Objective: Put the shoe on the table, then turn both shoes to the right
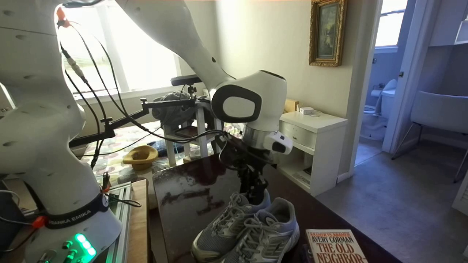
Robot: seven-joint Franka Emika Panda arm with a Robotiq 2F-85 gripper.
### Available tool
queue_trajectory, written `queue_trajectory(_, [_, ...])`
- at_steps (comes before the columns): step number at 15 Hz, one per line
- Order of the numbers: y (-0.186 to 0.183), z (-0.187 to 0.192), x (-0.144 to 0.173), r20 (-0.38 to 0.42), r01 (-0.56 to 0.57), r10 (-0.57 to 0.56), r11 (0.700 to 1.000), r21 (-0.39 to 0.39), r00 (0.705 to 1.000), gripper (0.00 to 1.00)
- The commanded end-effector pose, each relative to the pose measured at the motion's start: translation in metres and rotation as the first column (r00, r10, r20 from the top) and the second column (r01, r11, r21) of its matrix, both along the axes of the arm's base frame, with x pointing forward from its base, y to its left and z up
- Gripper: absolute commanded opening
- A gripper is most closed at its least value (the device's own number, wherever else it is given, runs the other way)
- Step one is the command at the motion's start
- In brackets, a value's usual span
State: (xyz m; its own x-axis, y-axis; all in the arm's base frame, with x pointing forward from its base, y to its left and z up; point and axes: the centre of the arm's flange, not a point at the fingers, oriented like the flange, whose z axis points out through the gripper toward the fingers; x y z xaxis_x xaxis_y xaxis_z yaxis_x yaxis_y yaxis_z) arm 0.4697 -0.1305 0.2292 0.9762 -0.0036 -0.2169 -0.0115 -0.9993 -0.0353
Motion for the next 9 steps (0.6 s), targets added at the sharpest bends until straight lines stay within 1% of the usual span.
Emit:
queue_trajectory(1, [-0.006,0.020,-0.012,0.030,-0.014,0.016,0.999,-0.046,0.999,0.69])
queue_trajectory(5, [-0.024,0.038,-0.015,0.109,-0.070,0.079,0.993,-0.090,0.991,0.98])
queue_trajectory(7, [-0.030,0.040,-0.016,0.143,-0.095,0.111,0.989,-0.113,0.984,1.00])
queue_trajectory(9, [-0.034,0.040,-0.017,0.177,-0.114,0.136,0.985,-0.130,0.975,1.00])
